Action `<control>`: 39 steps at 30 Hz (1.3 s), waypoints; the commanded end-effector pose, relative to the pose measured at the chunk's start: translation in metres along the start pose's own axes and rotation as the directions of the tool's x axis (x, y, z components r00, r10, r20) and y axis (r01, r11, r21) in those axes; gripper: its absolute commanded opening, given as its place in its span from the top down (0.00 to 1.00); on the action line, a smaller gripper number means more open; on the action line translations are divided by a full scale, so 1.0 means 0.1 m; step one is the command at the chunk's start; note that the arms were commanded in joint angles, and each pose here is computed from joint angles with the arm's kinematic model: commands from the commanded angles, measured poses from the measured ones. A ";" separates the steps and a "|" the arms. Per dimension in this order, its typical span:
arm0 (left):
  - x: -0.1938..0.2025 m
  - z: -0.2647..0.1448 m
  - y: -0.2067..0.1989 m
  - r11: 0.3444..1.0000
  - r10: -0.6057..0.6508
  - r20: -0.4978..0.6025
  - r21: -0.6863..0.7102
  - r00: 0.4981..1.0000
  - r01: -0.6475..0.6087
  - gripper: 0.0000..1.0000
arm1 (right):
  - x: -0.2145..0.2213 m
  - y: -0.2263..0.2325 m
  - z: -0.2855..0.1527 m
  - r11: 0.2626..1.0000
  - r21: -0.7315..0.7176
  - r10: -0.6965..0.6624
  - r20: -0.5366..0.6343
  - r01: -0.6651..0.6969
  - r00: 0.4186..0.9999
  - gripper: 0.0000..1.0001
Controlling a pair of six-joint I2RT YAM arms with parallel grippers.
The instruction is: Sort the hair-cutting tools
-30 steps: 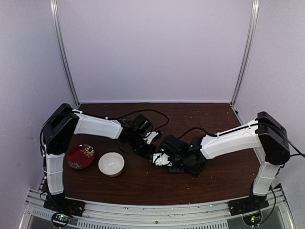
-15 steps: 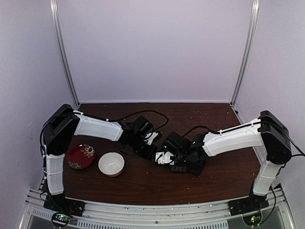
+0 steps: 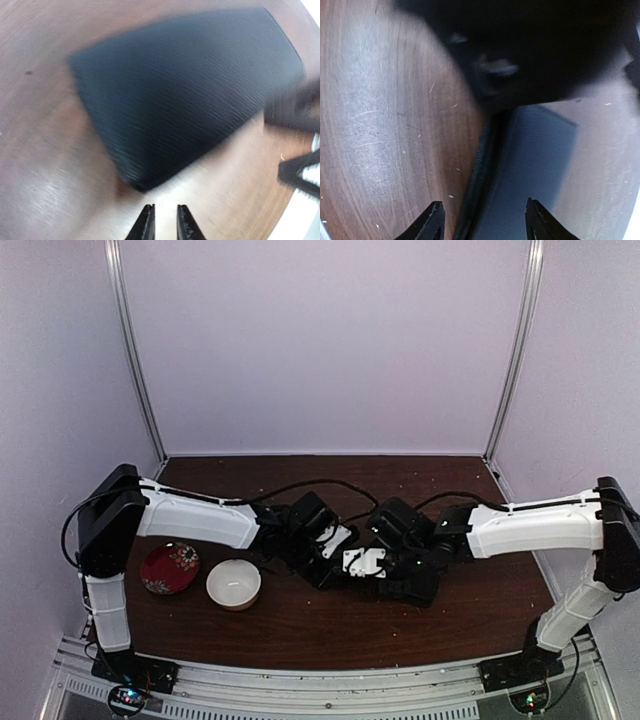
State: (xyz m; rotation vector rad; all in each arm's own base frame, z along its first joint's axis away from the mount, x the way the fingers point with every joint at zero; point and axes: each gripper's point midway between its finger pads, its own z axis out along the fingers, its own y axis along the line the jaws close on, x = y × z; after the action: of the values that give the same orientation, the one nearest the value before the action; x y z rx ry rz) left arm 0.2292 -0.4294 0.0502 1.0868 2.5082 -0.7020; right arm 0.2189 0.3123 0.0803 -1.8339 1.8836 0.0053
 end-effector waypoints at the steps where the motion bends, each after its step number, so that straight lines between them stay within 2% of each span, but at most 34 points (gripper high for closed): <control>1: -0.09 -0.10 -0.13 0.979 0.206 0.125 -0.035 0.971 -0.203 0.75 | -0.11 -0.10 -0.32 0.999 0.024 -0.028 0.108 0.025 0.994 0.43; 5: -0.09 -0.02 -0.08 0.969 0.247 0.196 -0.053 0.949 -0.242 0.70 | 0.00 -0.05 -0.44 0.998 0.038 -0.059 0.128 0.055 0.990 0.40; 9: -0.02 0.08 -0.01 0.972 0.234 0.229 -0.067 0.945 -0.224 0.68 | 0.23 -0.02 -0.42 0.996 0.050 -0.080 0.075 0.076 0.994 0.39; 13: -0.04 0.17 0.08 0.975 0.216 0.263 -0.101 0.940 -0.196 0.67 | 0.36 -0.06 -0.47 0.998 0.056 -0.037 0.081 0.033 0.996 0.39; 16: -0.07 0.27 0.06 0.979 0.205 0.287 -0.077 0.936 -0.190 0.67 | 0.40 -0.10 -0.51 0.998 0.065 -0.011 0.092 0.005 0.996 0.38; 23: 0.05 0.46 0.37 0.976 0.137 0.194 -0.192 0.971 -0.099 0.78 | 0.48 -0.21 -0.57 0.996 0.078 0.036 0.106 -0.044 0.994 0.38; 28: 0.21 0.39 0.43 0.974 0.102 0.130 -0.215 0.986 -0.073 0.72 | 0.49 -0.29 -0.64 0.994 0.090 0.052 0.128 -0.064 0.990 0.37; 39: 0.20 0.48 0.45 0.968 0.132 0.087 -0.224 0.987 -0.109 1.00 | 0.51 -0.37 -0.61 0.991 0.106 0.066 0.125 -0.079 0.990 0.37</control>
State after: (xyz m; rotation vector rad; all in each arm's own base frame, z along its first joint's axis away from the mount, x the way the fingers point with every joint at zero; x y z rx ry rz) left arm 0.2597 -0.4375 0.0205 1.0266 2.2450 -0.5263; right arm 0.2305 0.2410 0.1259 -1.6709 1.8314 0.0323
